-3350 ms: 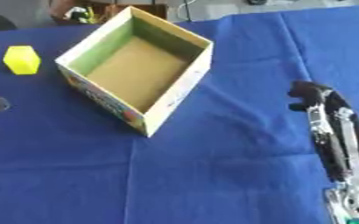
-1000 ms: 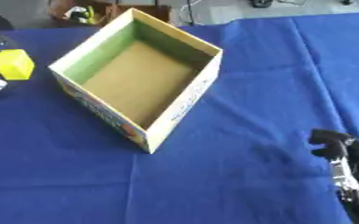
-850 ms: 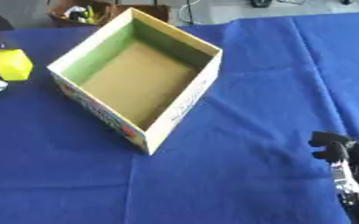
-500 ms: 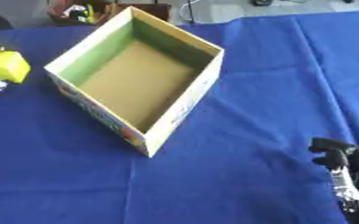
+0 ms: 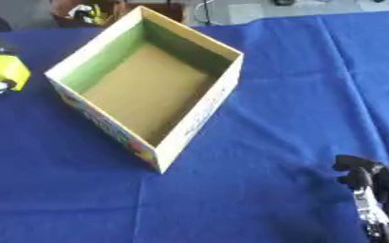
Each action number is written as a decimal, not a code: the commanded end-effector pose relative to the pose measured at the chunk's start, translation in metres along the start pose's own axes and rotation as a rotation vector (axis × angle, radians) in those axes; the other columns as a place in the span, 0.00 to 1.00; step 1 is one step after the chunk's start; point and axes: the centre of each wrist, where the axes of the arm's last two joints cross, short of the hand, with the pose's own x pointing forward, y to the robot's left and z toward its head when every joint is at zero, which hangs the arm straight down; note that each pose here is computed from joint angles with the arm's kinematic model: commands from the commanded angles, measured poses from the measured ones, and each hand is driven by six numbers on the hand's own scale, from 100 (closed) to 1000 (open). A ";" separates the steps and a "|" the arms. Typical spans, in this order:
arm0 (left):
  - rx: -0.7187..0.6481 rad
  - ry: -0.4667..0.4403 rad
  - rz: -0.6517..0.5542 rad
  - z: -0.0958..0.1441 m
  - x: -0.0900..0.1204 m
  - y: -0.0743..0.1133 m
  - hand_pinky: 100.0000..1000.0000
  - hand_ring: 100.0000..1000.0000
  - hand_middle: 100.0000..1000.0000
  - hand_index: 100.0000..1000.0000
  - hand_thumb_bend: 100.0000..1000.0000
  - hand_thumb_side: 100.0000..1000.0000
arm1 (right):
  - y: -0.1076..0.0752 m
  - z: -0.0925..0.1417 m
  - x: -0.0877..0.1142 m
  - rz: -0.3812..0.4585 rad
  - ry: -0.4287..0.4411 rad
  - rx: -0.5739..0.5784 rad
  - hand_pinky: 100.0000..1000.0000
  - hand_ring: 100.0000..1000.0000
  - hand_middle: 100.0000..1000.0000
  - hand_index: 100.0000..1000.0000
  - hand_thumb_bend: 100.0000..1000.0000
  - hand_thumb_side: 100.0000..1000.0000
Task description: Pick up objects on the table and place them in the box.
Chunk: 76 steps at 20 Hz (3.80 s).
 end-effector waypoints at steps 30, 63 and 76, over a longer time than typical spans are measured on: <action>-0.091 0.038 0.040 0.017 -0.018 0.012 0.53 0.70 0.73 0.97 0.27 0.37 | 0.000 -0.005 0.006 -0.005 -0.015 -0.015 0.63 0.75 0.57 0.73 0.00 0.93; 0.214 0.039 0.094 0.019 -0.010 0.028 0.05 0.31 0.39 0.61 0.00 0.17 | -0.003 0.000 0.003 -0.011 0.031 -0.024 0.63 0.75 0.57 0.72 0.00 0.94; 0.407 -0.160 0.009 0.014 0.065 0.083 0.00 0.28 0.33 0.58 0.00 0.22 | -0.008 0.003 0.001 -0.038 0.052 -0.021 0.63 0.75 0.57 0.72 0.00 0.93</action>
